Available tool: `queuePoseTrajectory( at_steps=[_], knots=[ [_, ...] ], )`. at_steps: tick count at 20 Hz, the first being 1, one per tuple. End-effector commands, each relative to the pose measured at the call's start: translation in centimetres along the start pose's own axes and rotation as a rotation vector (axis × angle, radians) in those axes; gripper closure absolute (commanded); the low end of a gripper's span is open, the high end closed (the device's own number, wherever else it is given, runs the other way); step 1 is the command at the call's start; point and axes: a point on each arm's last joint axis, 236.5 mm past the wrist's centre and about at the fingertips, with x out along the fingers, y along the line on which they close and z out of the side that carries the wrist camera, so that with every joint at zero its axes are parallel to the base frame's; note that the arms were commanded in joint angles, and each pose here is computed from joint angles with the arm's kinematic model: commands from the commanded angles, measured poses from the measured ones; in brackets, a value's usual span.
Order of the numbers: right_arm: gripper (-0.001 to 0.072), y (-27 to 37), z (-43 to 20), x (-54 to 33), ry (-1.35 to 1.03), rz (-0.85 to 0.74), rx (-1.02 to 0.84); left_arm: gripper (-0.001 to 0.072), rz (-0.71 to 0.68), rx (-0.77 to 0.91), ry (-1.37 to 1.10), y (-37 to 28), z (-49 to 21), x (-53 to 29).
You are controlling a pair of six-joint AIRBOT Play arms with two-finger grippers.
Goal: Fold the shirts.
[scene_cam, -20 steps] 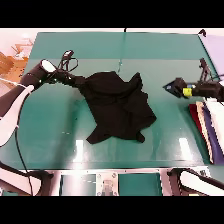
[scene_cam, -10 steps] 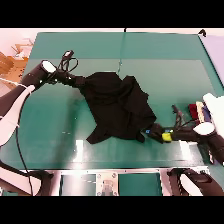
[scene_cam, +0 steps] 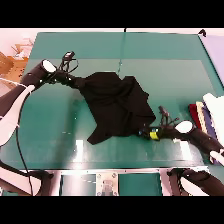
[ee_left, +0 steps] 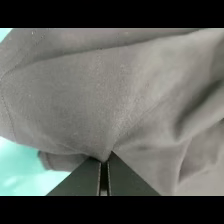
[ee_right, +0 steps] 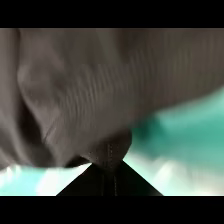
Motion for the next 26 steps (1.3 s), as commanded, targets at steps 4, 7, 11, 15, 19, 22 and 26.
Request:
queuePoseTrajectory(
  at_steps=[4, 7, 11, 15, 19, 22, 26],
  knots=[
    [0.0697, -0.5, 17.2, -10.0, -0.312, -0.064, -0.04, 0.0684, 0.131, 0.043, 0.319, 2.4, -5.6, -3.2],
    [0.0697, -1.9, 21.8, -11.6, -0.295, -0.066, -0.038, 0.0684, 0.047, -0.049, 0.461, 0.4, -9.9, -3.2],
    [0.0697, -1.9, 25.5, -9.0, -0.23, -0.047, -0.04, 0.0684, -0.013, -0.135, 0.608, -0.8, -15.0, -2.8],
    [0.0648, -0.8, 25.1, -6.5, -0.159, -0.037, -0.067, 0.0683, 0.029, -0.119, 0.474, 0.4, -12.2, -1.4],
    [0.0334, -1.9, 24.2, -10.0, -0.131, -0.02, -0.027, 0.0683, 0.057, -0.095, 0.385, 1.0, -9.5, -1.3],
    [0.0334, -3.2, 20.3, -10.8, -0.042, -0.024, 0.004, 0.0683, 0.061, -0.091, 0.383, 1.1, -9.4, -1.3],
    [0.0171, -3.3, 15.7, -5.8, 0.025, -0.009, 0.036, 0.0683, 0.065, -0.09, 0.366, 1.2, -9.0, -1.2]
  ],
)
